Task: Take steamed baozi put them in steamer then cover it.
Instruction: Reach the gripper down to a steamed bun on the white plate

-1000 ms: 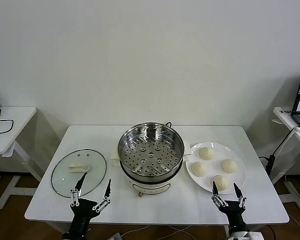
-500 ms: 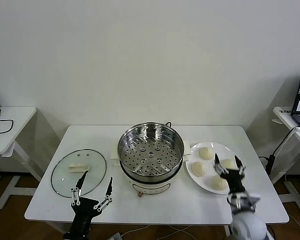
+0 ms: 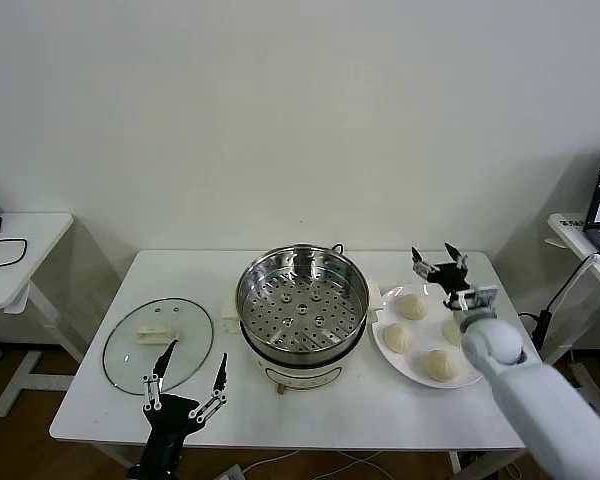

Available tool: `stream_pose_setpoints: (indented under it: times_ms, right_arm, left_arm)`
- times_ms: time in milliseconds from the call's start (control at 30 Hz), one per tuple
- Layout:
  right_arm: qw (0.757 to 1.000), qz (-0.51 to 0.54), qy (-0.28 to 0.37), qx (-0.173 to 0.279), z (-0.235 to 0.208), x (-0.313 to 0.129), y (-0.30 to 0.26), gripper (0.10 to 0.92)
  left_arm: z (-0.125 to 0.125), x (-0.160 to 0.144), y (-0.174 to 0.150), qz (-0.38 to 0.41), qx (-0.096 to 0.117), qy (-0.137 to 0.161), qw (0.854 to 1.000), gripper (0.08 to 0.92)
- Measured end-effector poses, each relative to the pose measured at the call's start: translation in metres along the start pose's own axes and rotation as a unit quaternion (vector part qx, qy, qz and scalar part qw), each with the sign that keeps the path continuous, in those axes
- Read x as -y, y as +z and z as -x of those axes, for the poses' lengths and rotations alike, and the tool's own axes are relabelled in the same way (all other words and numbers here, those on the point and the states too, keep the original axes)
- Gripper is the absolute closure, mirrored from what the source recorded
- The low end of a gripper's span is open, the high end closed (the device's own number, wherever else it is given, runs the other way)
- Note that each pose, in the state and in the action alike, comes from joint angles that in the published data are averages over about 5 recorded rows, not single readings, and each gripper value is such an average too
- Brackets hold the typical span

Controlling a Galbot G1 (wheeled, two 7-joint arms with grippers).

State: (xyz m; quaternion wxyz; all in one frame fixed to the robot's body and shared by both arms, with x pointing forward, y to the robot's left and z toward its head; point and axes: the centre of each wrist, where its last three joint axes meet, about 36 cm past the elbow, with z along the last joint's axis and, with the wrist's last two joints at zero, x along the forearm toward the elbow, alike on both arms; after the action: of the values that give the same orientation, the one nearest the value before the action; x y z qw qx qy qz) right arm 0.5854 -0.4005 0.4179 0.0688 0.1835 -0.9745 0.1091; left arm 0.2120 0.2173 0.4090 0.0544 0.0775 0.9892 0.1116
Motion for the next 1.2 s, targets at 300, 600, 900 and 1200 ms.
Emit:
stream_pose_setpoints:
  times_ms: [300,600,900,1200]
  right_arm:
    - [0.961,-0.150,-0.214,-0.088,0.034,0.070,-0.044,0.200]
    - [0.861,-0.269,-0.373,-0.217,0.070,0.094,-0.095,0.200]
    - [0.764,-0.351,-0.438,-0.318,0.107,0.077,-0.116,0.200]
    - [0.716,-0.394,-0.444,-0.367,0.130,0.060,-0.111,0.200]
  left_arm:
    - [0.000,0.002,-0.002,-0.004,-0.002,0.000,1.000,0.177]
    - [0.000,0.000,-0.002,-0.001,-0.004,-0.005,1.000,0.177]
    - [0.001,0.002,-0.002,-0.004,-0.006,-0.006,1.000,0.177]
    - [0.001,0.002,0.001,-0.003,-0.008,-0.007,1.000,0.177]
